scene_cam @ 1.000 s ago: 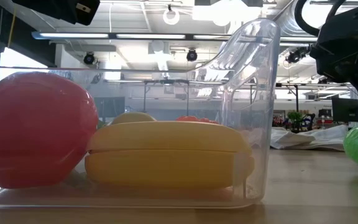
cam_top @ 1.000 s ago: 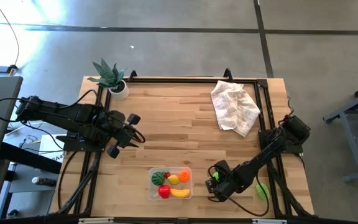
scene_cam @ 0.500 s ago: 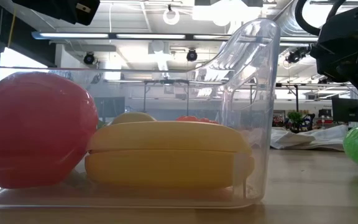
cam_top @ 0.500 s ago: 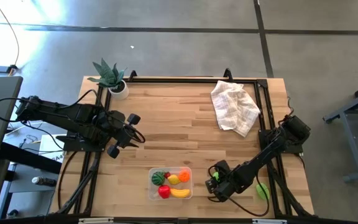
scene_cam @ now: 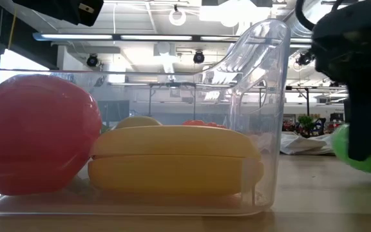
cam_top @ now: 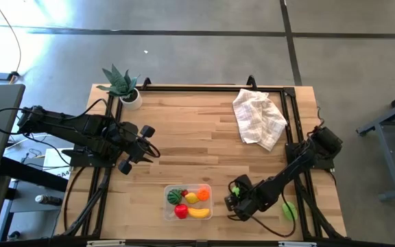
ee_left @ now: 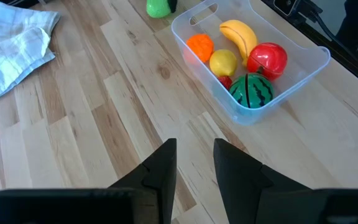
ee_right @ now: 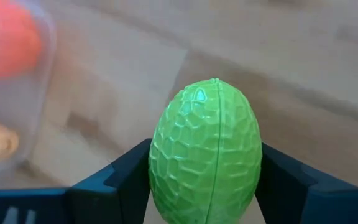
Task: Pick and placing Produce into tupperware
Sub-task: Put the melon into the bin
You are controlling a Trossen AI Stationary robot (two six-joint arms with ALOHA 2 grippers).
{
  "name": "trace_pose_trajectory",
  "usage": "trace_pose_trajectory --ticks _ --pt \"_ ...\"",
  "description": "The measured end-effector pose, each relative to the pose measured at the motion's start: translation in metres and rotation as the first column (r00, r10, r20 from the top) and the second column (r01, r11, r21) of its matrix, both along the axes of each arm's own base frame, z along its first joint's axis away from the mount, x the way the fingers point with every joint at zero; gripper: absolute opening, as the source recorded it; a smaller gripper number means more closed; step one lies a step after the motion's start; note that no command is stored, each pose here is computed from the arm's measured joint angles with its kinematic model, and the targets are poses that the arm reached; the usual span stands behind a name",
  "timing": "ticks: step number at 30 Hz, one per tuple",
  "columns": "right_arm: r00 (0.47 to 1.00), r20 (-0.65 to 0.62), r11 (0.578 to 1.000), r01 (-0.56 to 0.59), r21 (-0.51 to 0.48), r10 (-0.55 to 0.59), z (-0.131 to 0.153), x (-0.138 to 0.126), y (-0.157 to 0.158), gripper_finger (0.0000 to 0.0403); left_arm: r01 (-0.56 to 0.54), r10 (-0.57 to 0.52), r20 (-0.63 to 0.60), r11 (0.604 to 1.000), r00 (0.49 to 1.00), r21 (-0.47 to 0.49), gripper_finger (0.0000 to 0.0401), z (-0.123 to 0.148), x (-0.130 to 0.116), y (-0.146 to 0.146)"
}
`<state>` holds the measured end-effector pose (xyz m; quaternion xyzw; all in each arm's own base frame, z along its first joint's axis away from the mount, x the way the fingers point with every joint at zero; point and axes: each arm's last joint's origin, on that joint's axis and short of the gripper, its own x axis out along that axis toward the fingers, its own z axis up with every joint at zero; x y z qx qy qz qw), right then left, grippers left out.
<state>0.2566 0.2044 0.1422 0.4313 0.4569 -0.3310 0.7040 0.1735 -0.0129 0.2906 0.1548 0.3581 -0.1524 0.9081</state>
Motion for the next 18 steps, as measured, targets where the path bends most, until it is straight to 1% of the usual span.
trace_pose_trajectory --ticks 8,13,18 --pt "0.996 0.07 0.997 -0.059 -0.046 0.062 0.013 0.0 -0.001 0.022 0.0 0.0 0.0 1.0 1.0 0.0 0.0095 0.0 0.0 0.0" --pt "0.983 0.14 0.989 -0.102 -0.109 0.116 0.031 -0.002 -0.005 0.022 0.0 0.0 0.0 1.0 1.0 0.0 0.0095 0.0 0.0 0.0" --pt "0.961 0.201 0.971 -0.153 -0.182 0.189 0.049 -0.004 -0.01 0.022 0.0 0.0 0.0 1.0 1.0 0.0 0.0095 0.0 0.0 0.0"
